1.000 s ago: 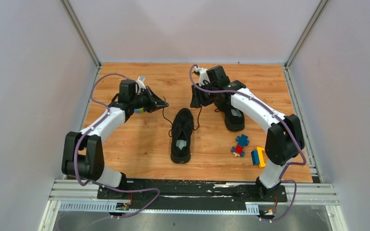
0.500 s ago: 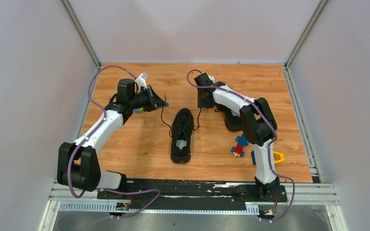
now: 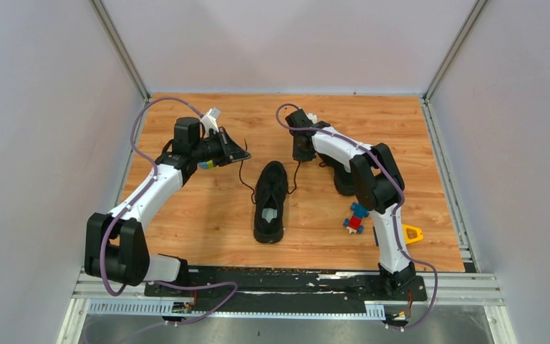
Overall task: Tie the shoes
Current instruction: Cross the shoelace with the shoelace.
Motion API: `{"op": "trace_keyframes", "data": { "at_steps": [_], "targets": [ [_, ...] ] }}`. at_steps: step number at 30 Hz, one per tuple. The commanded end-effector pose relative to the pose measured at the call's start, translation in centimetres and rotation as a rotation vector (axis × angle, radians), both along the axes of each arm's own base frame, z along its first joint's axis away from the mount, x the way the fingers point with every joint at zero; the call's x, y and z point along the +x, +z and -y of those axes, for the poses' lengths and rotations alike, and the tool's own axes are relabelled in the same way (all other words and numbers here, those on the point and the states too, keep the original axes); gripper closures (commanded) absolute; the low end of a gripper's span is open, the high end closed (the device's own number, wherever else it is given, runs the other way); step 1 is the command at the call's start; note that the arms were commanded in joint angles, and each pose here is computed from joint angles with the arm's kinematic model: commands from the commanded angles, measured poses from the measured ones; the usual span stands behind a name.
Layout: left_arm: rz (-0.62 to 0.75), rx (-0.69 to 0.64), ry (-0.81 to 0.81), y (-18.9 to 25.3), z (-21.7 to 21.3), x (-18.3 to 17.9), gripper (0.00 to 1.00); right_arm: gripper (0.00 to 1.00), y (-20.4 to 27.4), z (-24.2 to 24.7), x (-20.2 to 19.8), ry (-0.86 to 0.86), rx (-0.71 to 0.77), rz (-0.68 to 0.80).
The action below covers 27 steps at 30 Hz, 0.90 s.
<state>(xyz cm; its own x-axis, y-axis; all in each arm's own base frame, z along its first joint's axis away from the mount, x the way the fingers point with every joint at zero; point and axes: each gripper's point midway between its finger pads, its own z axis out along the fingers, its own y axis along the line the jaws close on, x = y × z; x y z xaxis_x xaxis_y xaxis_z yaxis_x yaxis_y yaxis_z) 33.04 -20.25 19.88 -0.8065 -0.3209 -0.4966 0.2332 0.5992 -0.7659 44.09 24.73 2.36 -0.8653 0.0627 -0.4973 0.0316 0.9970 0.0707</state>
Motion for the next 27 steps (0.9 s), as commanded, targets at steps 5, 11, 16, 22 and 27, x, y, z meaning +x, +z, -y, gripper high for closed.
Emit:
{"op": "trace_keyframes", "data": {
  "at_steps": [5, 11, 16, 22, 27],
  "targets": [
    [0.089, -0.016, -0.036, 2.2, 0.3, -0.3, 1.00, 1.00, -3.2, 0.5, -1.2, 0.004, -0.019, -0.078],
    [0.107, 0.024, -0.085, 1.5, 1.0, -0.5, 1.00, 1.00, 6.9, -1.0, 1.6, 0.121, 0.102, 0.124],
    [0.131, 0.083, -0.213, 0.1, 3.2, -1.0, 1.00, 1.00, 15.5, -3.7, -0.2, 0.340, 0.286, 0.259],
    [0.163, 0.097, -0.262, 0.5, 4.5, -0.2, 1.00, 1.00, 18.8, -4.4, -3.2, 0.486, 0.368, 0.296],
    [0.161, 0.099, -0.358, -0.1, 5.6, -0.4, 1.00, 1.00, 20.6, -5.6, -5.7, 0.603, 0.466, 0.300]
  ]
}}
